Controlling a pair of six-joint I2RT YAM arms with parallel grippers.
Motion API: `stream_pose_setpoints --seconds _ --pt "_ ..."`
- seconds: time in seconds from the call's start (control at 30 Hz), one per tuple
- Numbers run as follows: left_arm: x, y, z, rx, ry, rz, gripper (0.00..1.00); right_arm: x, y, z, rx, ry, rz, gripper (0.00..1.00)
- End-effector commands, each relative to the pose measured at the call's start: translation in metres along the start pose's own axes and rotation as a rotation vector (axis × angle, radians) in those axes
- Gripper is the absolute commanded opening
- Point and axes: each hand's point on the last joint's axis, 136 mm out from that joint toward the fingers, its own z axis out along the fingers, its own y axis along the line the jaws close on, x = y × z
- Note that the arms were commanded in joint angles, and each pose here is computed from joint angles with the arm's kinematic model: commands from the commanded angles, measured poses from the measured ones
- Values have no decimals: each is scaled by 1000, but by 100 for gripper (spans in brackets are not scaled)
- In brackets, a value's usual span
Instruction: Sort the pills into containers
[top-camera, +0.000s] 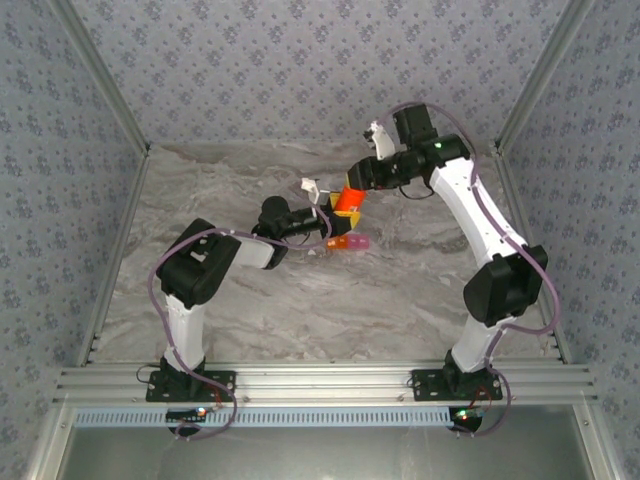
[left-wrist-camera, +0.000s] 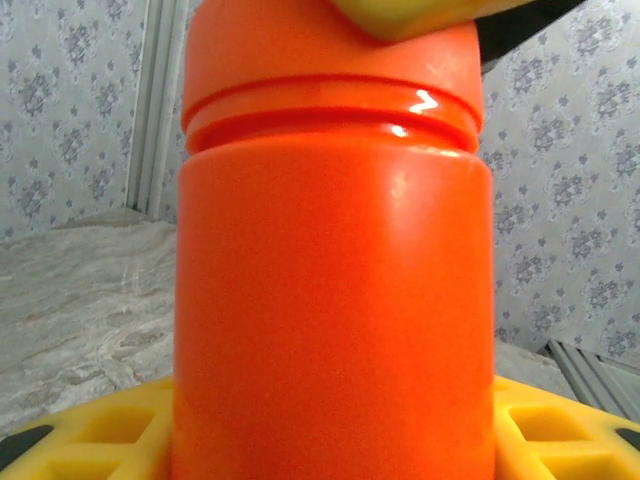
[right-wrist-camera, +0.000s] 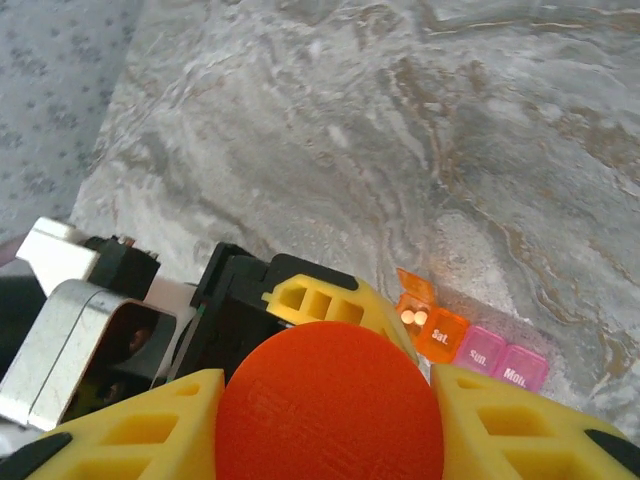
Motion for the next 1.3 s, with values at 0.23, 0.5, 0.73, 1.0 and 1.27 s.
stream_pose_setpoints --seconds 0.23,0.5,0.73,1.0,1.27 --pt "-34 -22 6 71 -98 105 0 17 1 14 91 -49 230 39" --pt "-34 -22 7 71 -99 103 0 -19 17 -19 28 -114 119 70" --pt "-35 -21 7 71 -99 102 0 -29 27 -45 -101 -83 -83 88" --pt "-33 -22 9 79 -96 97 0 -13 12 -30 -144 52 -185 88" --pt "-33 -23 9 83 -96 101 0 -3 10 -20 -146 94 -183 84"
